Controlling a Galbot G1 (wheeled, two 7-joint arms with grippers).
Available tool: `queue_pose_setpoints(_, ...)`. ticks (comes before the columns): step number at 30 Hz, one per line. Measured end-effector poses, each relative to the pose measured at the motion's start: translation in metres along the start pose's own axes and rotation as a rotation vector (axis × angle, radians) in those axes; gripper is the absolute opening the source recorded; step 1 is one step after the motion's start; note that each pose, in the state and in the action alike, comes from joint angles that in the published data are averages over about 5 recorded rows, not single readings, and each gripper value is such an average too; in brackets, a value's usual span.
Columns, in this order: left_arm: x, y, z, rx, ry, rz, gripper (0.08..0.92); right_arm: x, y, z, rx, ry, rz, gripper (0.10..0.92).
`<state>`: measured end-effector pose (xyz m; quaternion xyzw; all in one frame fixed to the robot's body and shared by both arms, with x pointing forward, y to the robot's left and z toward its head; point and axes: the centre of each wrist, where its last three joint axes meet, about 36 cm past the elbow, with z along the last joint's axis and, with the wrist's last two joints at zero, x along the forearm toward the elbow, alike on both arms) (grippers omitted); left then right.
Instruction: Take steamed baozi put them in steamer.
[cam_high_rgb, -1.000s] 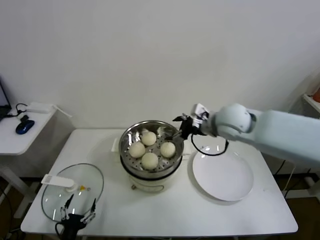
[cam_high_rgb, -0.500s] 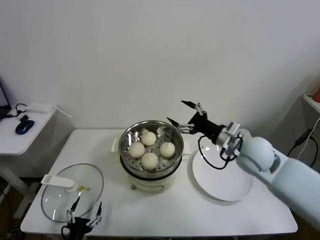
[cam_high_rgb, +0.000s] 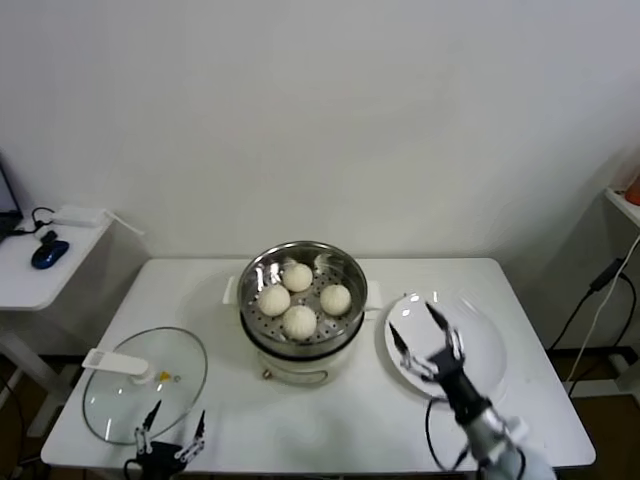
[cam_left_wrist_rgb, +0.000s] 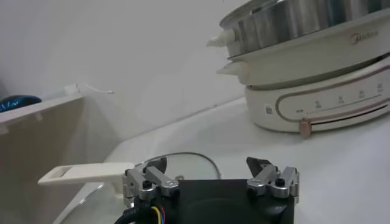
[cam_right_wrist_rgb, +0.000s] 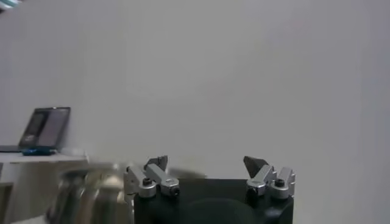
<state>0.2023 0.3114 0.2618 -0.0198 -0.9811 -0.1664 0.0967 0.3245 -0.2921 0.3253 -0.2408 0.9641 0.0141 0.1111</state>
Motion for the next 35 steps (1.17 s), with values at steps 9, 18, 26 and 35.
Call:
queue_pose_setpoints(9, 0.0, -0.001, -0.003, 0.012, -0.008, -0.006, 0.823, 0.114, 0.072, 0.035, -0.128, 0.094, 0.171, 0.823)
queue_pose_setpoints(18, 0.001, -0.001, -0.004, 0.017, -0.01, -0.003, 0.823, 0.151, 0.106, 0.038, -0.166, 0.116, 0.257, 0.823)
queue_pose_setpoints(26, 0.001, -0.001, -0.005, 0.018, -0.011, -0.002, 0.823, 0.165, 0.121, 0.038, -0.185, 0.132, 0.294, 0.823)
queue_pose_setpoints(35, 0.0, -0.001, -0.005, 0.022, -0.013, -0.001, 0.823, 0.17, 0.128, 0.037, -0.192, 0.138, 0.315, 0.823)
